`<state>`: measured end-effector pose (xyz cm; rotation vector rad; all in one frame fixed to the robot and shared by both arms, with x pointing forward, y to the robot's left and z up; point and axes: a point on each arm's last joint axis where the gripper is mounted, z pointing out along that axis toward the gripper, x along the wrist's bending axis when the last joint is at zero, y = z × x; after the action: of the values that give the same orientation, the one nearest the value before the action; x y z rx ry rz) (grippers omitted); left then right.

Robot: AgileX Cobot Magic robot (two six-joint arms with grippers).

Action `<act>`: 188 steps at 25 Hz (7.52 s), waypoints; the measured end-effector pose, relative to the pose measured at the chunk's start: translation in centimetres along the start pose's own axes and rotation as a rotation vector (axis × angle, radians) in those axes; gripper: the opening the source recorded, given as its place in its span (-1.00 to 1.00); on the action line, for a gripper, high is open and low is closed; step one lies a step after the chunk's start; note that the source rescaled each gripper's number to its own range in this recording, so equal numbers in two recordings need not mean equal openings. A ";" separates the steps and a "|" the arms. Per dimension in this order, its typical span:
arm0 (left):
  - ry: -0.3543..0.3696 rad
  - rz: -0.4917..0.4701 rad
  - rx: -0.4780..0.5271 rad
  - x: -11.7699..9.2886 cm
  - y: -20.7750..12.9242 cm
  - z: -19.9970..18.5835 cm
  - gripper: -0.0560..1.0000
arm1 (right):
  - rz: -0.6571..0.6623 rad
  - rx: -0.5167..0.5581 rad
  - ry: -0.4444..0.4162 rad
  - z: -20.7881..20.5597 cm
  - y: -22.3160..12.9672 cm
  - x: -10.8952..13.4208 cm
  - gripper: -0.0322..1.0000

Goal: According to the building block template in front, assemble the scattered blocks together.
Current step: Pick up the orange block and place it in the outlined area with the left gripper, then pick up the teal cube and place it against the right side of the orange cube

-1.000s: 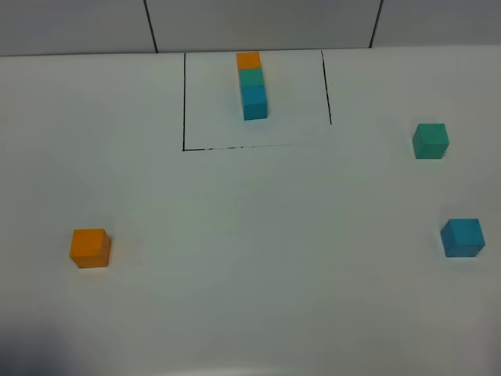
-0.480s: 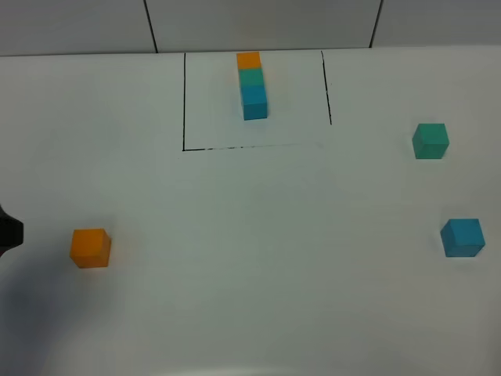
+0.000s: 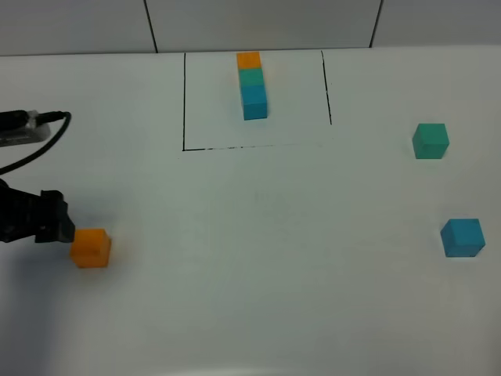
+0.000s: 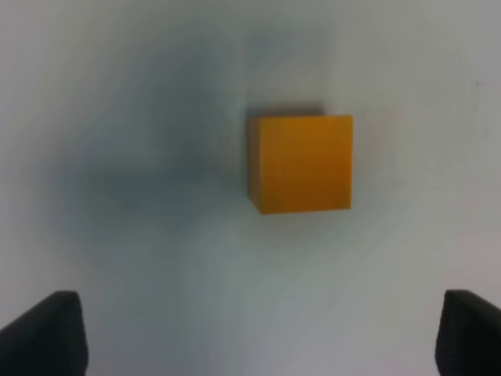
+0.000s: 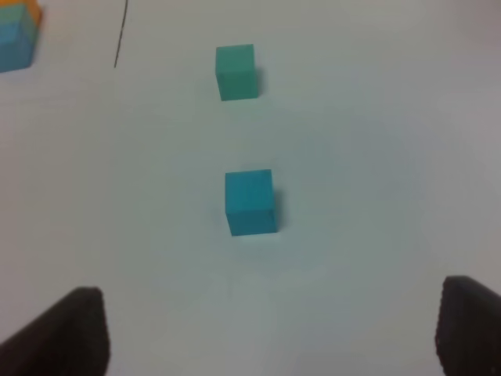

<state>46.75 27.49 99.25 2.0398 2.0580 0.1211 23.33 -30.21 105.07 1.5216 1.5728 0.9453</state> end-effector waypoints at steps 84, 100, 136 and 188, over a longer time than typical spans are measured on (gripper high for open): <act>-0.087 1.563 0.222 -27.1 12.4 14.6 -0.89 | 0.000 0.003 0.000 0.1 -0.1 0.0 0.43; -0.144 1.554 0.223 -27.5 12.0 16.2 -0.89 | 0.000 0.004 0.001 0.1 -0.1 0.0 0.43; -0.043 1.060 0.014 -23.6 15.9 2.1 0.91 | 0.027 0.003 0.049 0.1 -0.1 0.4 0.43; 0.068 0.111 -0.518 0.5 -12.0 -15.6 0.54 | 0.027 0.003 0.049 0.1 -0.1 0.4 0.43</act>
<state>31.47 29.45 111.60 1.8334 1.7113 0.6745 23.38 -29.76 104.95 1.5364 1.5923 1.0026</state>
